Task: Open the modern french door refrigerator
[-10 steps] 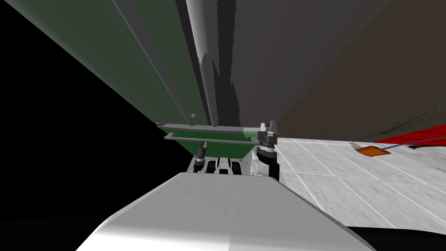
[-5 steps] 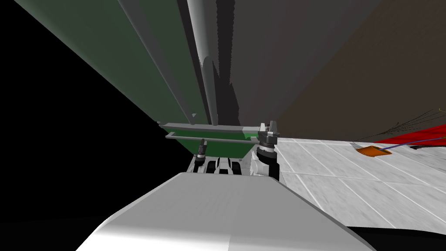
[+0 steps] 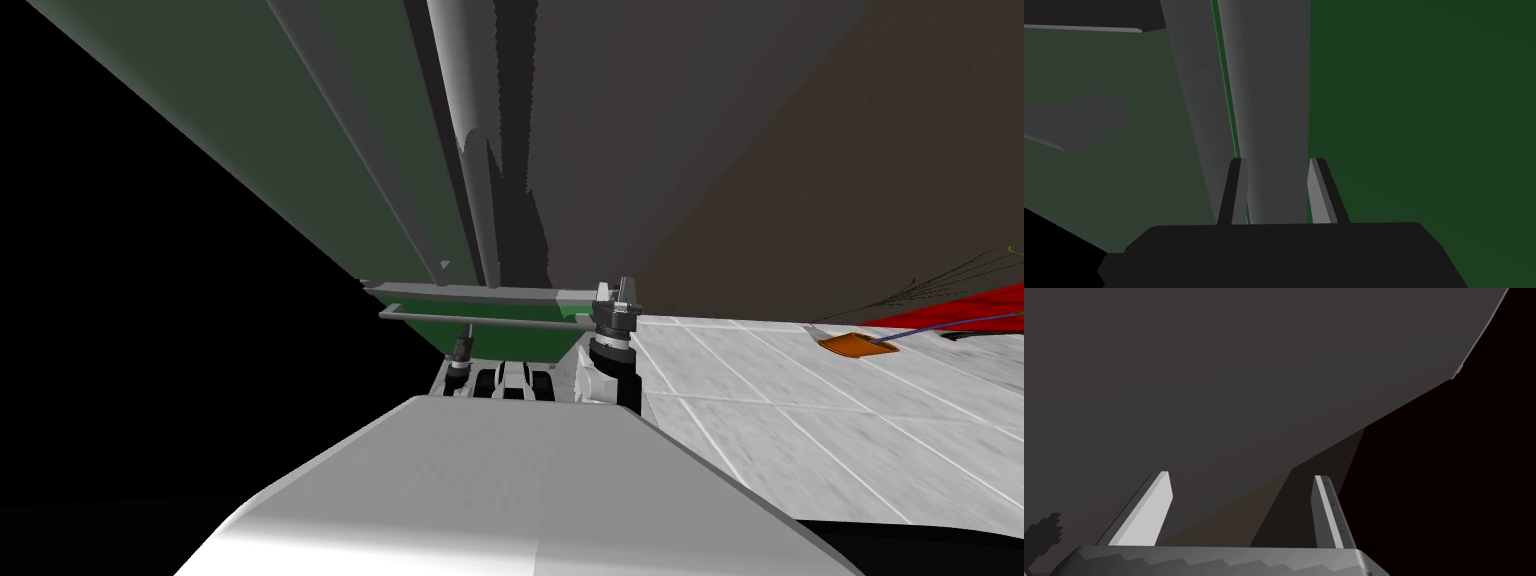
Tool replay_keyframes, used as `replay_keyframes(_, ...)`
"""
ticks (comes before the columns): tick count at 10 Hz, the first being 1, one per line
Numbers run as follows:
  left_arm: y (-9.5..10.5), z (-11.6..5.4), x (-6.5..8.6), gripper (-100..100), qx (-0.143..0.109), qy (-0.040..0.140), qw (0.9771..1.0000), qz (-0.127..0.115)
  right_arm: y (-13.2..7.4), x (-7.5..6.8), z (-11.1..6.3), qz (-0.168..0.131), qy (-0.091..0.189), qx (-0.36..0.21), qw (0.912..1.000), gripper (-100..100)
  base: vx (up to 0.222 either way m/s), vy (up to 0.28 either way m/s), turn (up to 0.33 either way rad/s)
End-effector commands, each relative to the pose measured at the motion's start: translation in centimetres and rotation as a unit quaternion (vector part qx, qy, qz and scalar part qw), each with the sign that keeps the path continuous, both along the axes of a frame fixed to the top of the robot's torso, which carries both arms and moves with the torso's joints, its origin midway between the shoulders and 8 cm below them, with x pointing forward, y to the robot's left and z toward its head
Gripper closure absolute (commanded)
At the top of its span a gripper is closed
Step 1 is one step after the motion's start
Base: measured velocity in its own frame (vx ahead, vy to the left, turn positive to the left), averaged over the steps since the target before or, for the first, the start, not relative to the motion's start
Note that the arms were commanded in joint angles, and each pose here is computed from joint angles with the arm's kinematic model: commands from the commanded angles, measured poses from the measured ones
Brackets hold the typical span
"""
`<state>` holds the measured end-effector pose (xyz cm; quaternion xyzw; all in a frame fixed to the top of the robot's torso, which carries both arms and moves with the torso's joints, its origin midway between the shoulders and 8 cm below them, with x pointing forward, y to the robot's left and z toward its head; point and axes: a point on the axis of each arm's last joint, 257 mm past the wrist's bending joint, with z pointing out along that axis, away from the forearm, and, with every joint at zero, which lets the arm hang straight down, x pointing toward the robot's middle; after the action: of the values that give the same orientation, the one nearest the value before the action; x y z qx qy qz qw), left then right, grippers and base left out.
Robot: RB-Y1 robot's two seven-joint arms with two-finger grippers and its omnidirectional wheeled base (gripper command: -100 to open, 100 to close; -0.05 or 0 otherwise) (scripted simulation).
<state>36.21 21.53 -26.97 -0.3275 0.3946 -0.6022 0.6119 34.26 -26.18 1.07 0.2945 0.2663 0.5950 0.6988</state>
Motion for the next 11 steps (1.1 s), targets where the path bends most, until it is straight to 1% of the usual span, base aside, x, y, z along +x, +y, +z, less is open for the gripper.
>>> replay_keyframes(1, 0.0, 0.1, 1.2, 100, 0.001, 0.01, 0.9999, -0.002, 0.0, 0.0, 0.0, 0.0, 0.0, 0.0, 1.0, 0, -0.187, -0.014, 0.035)
replay_keyframes(3, -0.1, 0.3, 2.0, 100, 0.001, 0.014, 0.9999, -0.004, 0.0, 0.0, 0.0, 0.0, 0.0, 0.0, 1.0, 0, -0.172, -0.01, 0.025)
replay_keyframes(5, -0.1, 0.1, 1.4, 100, 0.001, 0.016, 0.9999, -0.004, 0.0, 0.0, 0.0, 0.0, 0.0, 0.0, 1.0, 0, -0.099, -0.003, 0.014)
replay_keyframes(9, -0.5, 0.7, 0.9, 100, 0.001, 0.012, 0.9999, -0.007, 0.0, 0.0, 0.0, 0.0, 0.0, 0.0, 1.0, 0, -0.192, 0.027, 0.005)
replay_keyframes(10, -0.5, 0.3, 1.0, 100, 0.001, 0.018, 0.9998, -0.007, 0.0, 0.0, 0.0, 0.0, 0.0, 0.0, 1.0, 0, -0.1, 0.008, -0.006)
replay_keyframes(11, -2.0, 0.0, 1.8, 100, 0.0, 0.02, 0.9997, -0.012, 0.0, 0.0, 0.0, 0.0, 0.0, 0.0, 1.0, 0, -0.117, 0.056, 0.083)
